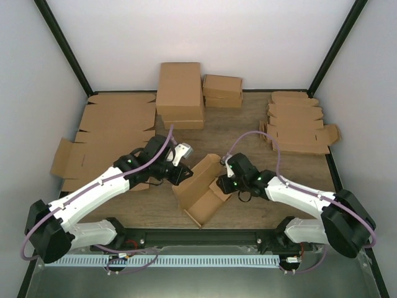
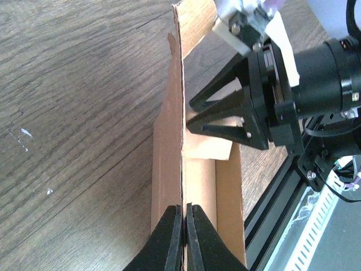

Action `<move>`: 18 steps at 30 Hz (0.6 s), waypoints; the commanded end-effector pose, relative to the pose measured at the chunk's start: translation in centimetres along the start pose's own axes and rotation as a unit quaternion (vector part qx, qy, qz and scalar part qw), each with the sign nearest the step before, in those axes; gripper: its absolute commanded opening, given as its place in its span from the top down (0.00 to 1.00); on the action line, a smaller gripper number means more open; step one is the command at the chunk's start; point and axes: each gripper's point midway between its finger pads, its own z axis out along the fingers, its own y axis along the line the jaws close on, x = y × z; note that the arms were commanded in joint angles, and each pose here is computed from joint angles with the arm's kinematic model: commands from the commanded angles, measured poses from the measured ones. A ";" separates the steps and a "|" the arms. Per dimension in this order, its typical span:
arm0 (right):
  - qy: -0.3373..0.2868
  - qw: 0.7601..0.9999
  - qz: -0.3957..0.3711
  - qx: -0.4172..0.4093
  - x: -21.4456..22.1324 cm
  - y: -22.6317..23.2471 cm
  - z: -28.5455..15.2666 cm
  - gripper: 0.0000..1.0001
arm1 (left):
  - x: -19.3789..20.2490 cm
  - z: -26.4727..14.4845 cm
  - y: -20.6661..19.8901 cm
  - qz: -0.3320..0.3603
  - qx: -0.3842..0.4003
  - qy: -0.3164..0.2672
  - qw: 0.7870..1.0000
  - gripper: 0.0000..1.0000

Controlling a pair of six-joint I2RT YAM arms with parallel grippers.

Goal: Fold the paper box

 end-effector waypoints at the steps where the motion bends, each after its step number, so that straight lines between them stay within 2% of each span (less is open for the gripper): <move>1: -0.002 0.999 -0.035 0.038 0.5 0.0 0.3 0.68 | -0.6 0.1 0.0 -0.002 0.010 -0.005 1.000 0.96; 7: -0.005 0.997 -0.025 0.073 1.5 -0.5 0.7 0.64 | -0.9 0.5 0.5 0.003 0.008 0.001 1.000 0.96; 12: -0.008 0.995 -0.024 0.100 1.5 -0.7 0.5 0.56 | -1.2 0.7 0.6 0.014 0.011 0.010 1.000 0.96; 18: 0.022 0.994 -0.013 0.103 3.0 -0.5 0.7 0.59 | -1.9 0.9 0.7 0.019 0.013 0.010 1.000 0.96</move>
